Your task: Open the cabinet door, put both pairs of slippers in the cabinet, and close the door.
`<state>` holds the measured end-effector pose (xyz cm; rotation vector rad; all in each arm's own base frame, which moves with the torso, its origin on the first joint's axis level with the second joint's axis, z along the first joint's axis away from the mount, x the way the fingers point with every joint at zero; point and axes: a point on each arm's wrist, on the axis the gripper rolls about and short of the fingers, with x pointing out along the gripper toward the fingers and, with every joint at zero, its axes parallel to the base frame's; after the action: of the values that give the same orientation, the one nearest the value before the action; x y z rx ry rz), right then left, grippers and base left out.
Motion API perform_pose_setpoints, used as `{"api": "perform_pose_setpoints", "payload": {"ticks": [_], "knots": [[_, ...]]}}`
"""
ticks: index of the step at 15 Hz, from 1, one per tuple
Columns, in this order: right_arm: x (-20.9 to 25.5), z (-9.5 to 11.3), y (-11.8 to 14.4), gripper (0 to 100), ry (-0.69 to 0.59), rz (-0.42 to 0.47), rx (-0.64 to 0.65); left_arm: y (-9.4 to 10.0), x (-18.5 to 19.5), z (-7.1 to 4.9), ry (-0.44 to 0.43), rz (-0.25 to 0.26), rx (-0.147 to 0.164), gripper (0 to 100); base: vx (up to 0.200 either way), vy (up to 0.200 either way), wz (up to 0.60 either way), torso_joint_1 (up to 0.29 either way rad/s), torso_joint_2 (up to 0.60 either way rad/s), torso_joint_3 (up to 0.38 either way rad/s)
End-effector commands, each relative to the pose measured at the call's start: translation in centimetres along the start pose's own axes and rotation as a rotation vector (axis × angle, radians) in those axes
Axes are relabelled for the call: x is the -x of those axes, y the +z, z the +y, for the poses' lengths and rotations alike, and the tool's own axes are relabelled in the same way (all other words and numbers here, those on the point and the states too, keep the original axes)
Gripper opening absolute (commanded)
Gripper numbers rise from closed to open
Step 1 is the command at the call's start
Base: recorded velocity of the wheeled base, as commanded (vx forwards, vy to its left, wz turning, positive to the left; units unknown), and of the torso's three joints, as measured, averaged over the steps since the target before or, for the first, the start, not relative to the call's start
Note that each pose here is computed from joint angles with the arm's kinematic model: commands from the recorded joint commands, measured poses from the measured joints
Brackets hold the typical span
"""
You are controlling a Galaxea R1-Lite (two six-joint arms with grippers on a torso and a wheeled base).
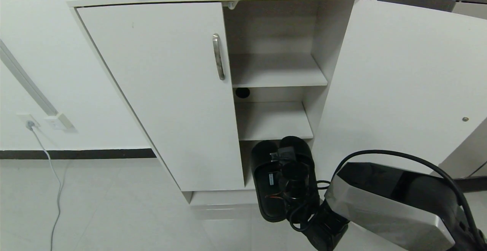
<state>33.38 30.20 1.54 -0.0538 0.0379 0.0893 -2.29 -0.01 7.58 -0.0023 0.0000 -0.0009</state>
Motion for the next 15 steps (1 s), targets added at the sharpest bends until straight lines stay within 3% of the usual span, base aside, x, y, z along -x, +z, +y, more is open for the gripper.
{"api": "perform_pose_setpoints", "payload": {"ticks": [1,11,15], "knots": [[0.05,-0.04,0.56,0,0.0,-0.01,-0.006,0.0,-0.01,0.0,0.001,0.002,0.001,0,0.2,0.0,0.0,0.007,0.01,0.007],[-0.02,0.01,0.91,0,0.001,-0.022,-0.018,0.0,-0.01,0.0,0.002,0.002,0.001,0,0.2,0.0,0.0,0.002,0.0,0.002],[-0.56,0.4,0.14,0,0.012,-0.073,-0.038,-0.04,-0.02,0.01,0.004,0.003,-0.001,0,0.0,0.0,0.0,0.0,0.0,0.0]]}}
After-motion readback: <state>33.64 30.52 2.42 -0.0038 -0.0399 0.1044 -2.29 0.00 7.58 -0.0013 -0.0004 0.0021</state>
